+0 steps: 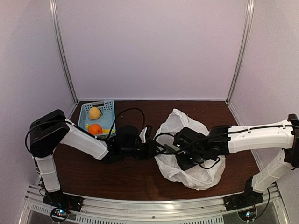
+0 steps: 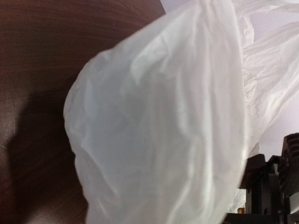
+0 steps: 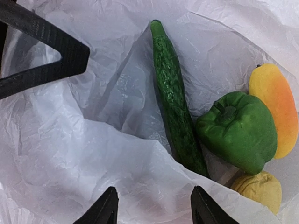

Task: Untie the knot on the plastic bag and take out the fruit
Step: Reach into the gripper in the takeout bag.

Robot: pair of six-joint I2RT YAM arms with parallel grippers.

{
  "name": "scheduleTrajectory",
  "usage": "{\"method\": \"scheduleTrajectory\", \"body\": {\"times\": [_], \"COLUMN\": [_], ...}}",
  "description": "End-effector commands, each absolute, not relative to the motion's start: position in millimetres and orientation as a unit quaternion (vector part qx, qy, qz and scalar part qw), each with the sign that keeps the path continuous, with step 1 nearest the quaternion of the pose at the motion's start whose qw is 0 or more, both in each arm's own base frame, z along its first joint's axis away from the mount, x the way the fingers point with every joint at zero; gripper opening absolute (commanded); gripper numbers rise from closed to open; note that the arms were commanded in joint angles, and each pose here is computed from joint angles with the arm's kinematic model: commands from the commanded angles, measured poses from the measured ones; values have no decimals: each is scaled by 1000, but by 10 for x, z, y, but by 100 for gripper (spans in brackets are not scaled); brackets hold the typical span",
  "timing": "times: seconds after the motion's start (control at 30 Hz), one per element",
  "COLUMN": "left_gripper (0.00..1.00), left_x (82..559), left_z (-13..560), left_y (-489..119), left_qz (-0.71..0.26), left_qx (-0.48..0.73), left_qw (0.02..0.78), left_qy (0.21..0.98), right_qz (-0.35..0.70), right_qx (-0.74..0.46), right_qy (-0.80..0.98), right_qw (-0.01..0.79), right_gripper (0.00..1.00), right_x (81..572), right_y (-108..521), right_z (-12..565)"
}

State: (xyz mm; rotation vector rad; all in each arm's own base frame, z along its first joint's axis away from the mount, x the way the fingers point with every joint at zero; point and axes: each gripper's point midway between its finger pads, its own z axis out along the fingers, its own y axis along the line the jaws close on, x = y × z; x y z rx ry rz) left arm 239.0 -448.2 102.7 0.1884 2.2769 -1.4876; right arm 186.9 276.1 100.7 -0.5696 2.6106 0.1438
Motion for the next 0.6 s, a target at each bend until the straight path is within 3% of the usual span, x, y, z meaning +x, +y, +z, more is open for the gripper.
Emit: {"method": "scheduleTrajectory", "body": {"times": [0.0,0.07,0.17,0.57], "left_gripper": [13,0,0,0], "left_x": [2315,2272,2201,2105], "left_z": [1058,1005,944,748], "left_y": [-4583,-4584,-4580,-4520], "left_qz": [-543,-533,-521,-472], "left_qx": [95,107,132,174], "left_qw": [211,213,225,236], "left_qy": [807,812,813,831], "right_qz": [51,39,19,-44], "right_qx": [-179,-175,-168,-149], "right_qy": [944,942,940,942], "right_qw": [272,284,297,297], "right_gripper": [56,60,64,65], "right_x": [1979,2030,2122,2571], "right_y": [2705,2668,2608,2332], "right_z": [1308,1403,1490,1316]}}
